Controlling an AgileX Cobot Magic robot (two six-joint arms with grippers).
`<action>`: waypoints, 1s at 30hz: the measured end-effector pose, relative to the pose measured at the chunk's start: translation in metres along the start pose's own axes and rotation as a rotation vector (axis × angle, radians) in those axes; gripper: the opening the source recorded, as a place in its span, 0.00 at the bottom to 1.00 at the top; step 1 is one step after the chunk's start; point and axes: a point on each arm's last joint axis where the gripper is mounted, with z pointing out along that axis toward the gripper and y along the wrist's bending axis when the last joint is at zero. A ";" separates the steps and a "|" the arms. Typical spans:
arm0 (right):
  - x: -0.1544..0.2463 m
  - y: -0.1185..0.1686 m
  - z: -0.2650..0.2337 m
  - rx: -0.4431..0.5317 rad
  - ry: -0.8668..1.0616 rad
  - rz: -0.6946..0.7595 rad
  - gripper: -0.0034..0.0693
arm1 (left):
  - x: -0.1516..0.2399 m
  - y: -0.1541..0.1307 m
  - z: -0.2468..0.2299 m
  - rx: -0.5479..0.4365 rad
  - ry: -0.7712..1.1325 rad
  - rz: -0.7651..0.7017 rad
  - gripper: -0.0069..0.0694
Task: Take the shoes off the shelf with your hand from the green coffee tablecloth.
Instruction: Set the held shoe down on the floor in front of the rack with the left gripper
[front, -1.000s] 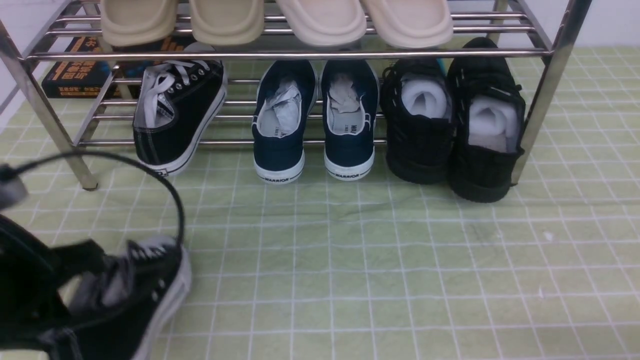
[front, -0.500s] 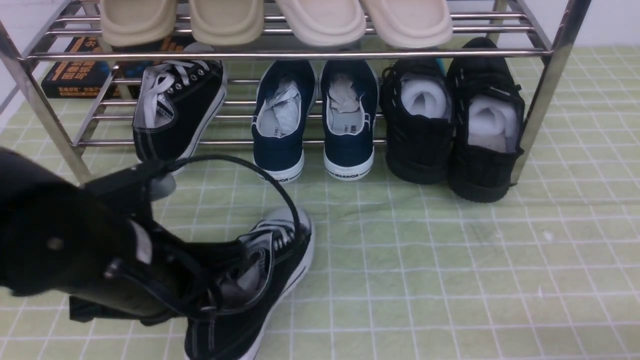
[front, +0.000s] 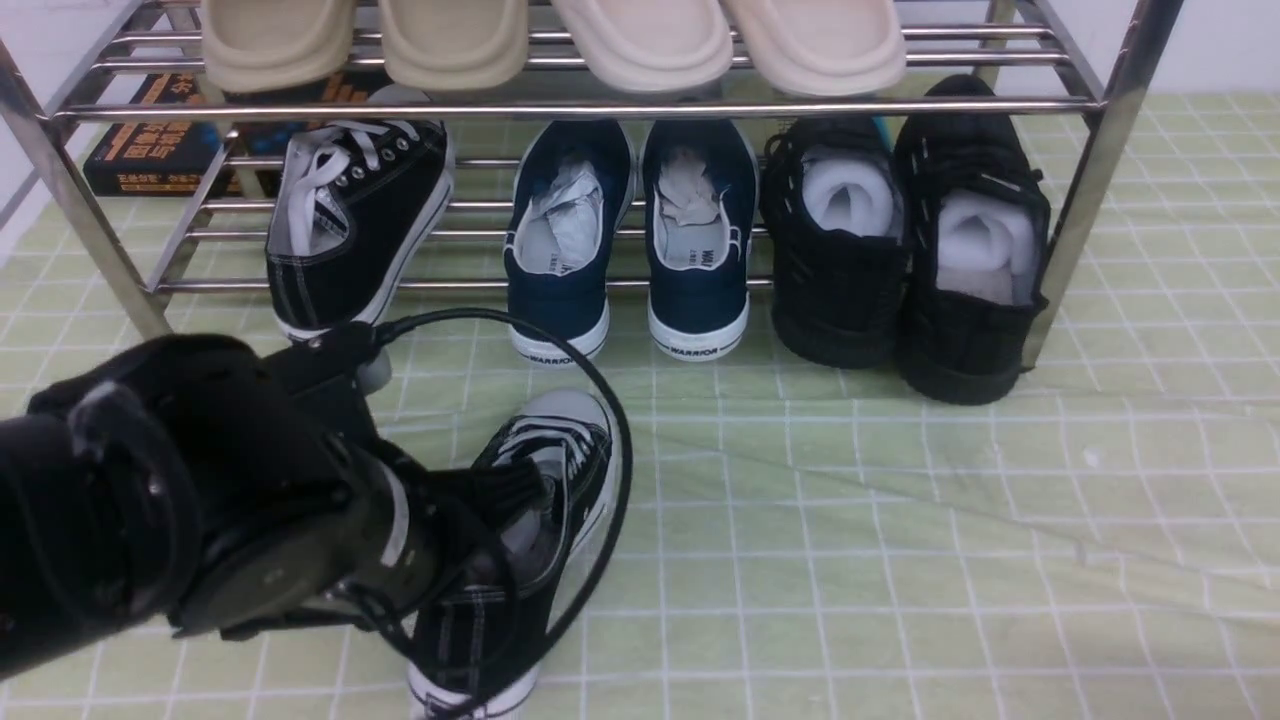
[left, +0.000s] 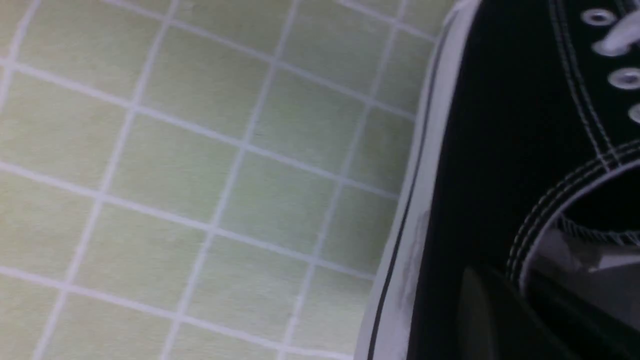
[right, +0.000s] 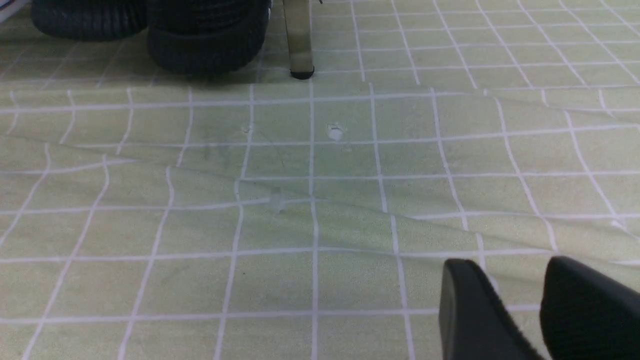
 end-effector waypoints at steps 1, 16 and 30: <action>0.000 0.000 0.000 0.000 0.000 0.000 0.38 | 0.002 -0.001 -0.004 0.018 0.000 0.011 0.12; 0.000 0.000 0.000 0.000 0.000 0.000 0.38 | 0.004 0.012 -0.062 0.033 -0.038 0.012 0.12; 0.000 0.000 0.000 0.000 0.000 0.000 0.38 | 0.017 -0.019 0.013 -0.039 0.030 -0.043 0.14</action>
